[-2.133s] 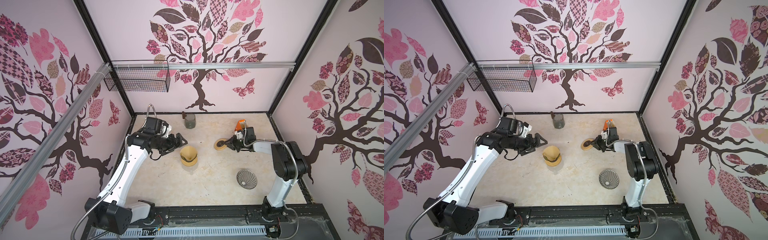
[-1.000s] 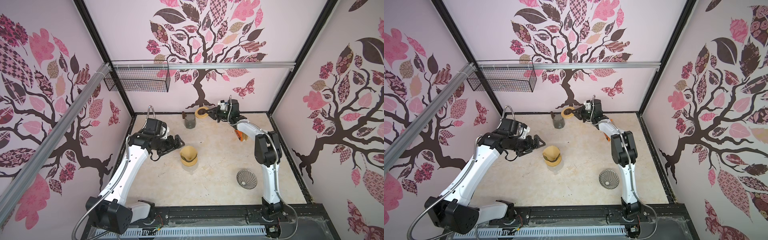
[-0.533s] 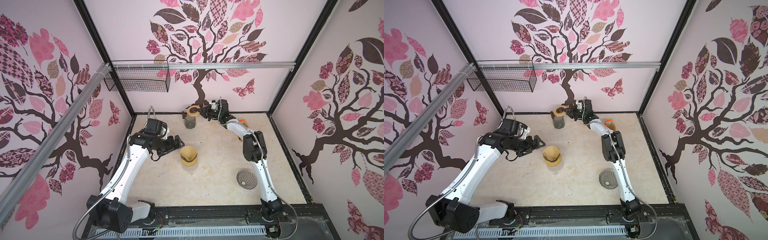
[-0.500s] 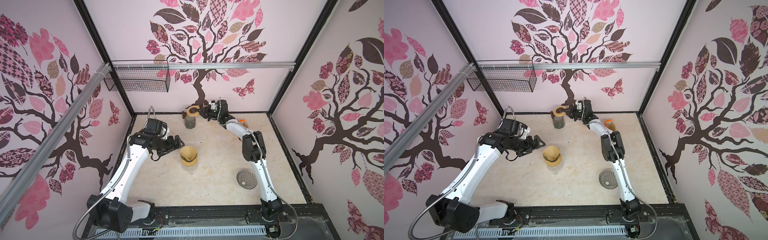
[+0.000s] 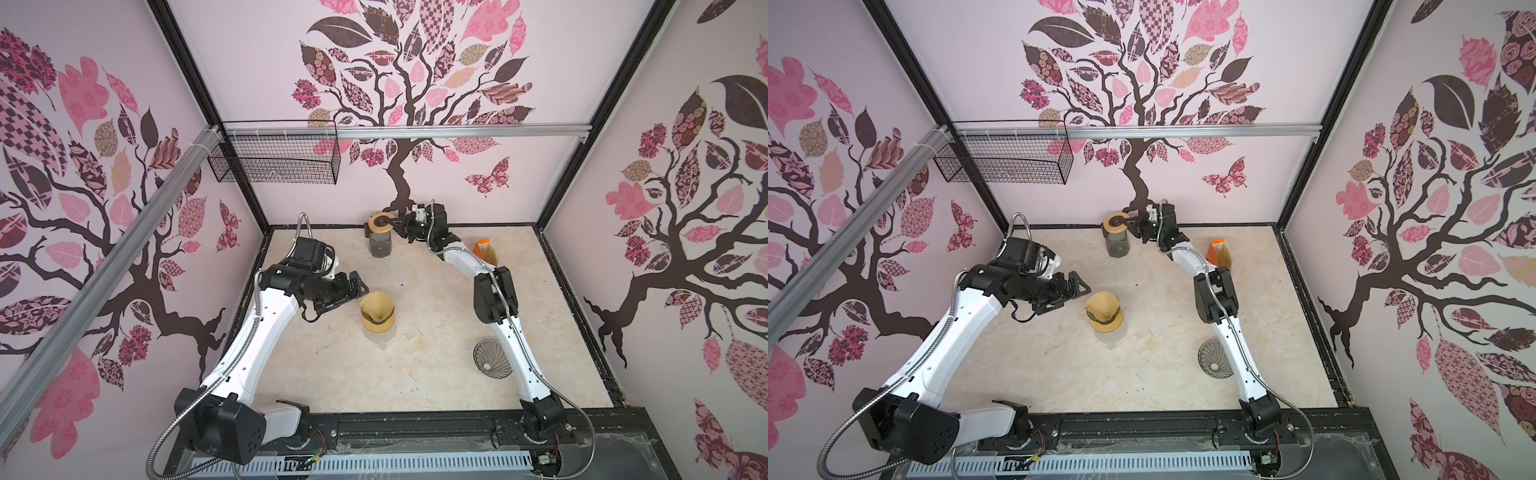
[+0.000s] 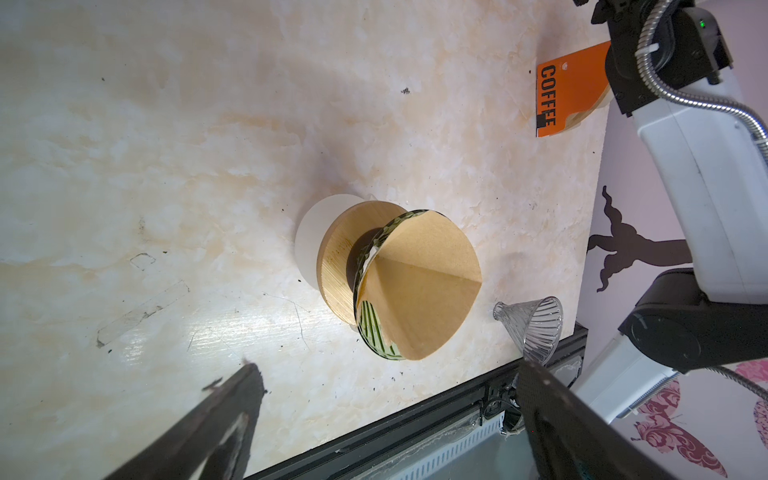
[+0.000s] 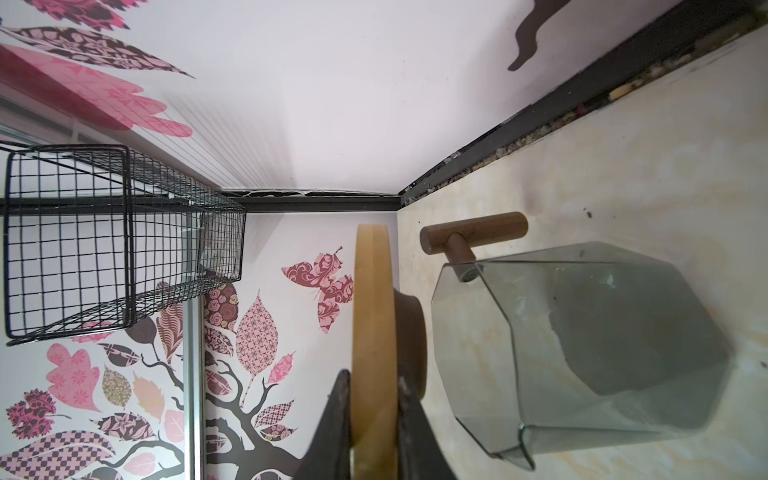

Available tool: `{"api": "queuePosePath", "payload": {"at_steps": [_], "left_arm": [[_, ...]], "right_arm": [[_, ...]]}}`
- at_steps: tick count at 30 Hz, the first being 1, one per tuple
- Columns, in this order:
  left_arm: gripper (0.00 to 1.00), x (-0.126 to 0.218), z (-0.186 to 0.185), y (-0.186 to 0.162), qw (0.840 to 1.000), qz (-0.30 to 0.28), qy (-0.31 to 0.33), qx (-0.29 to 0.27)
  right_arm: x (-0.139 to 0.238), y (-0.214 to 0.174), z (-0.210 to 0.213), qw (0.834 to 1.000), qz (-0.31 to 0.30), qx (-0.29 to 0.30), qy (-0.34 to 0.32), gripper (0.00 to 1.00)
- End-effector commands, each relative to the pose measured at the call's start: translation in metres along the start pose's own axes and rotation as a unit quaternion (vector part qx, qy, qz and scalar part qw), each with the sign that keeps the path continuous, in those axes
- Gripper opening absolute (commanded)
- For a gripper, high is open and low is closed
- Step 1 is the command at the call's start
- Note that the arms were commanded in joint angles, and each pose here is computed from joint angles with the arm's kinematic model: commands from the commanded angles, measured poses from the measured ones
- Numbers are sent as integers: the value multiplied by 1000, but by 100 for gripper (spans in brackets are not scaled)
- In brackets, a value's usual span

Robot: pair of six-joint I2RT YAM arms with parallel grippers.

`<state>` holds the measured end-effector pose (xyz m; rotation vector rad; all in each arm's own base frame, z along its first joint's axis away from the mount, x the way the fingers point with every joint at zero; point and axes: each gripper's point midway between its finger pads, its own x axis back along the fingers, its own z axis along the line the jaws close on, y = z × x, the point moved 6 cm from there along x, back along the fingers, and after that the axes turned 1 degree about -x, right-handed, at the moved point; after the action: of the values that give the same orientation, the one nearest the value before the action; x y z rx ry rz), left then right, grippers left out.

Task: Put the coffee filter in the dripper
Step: 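Lift the wooden ring with the right gripper and carry it to the grey jar, then lower the wooden ring onto the grey jar and open the right gripper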

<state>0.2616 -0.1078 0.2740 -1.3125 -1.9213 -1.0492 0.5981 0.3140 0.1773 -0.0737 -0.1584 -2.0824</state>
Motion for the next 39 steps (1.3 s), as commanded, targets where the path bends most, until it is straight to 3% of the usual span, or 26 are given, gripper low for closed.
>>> {"api": "queuePosePath", "payload": {"at_steps": [1,26,39], "left_arm": [[98,-2,4,-1,1000,3,10,-7],[98,3,7,0,1000,-3,20,-10],[98,3,8,1,1000,-2,18,-9]], "right_arm": [[-9,0,0,1000,-9,8,21,6],[-20,-5,-22,1000,-19,-4,-9,12],[-15,-3,-14,1000,-25,3,-14,24]]}}
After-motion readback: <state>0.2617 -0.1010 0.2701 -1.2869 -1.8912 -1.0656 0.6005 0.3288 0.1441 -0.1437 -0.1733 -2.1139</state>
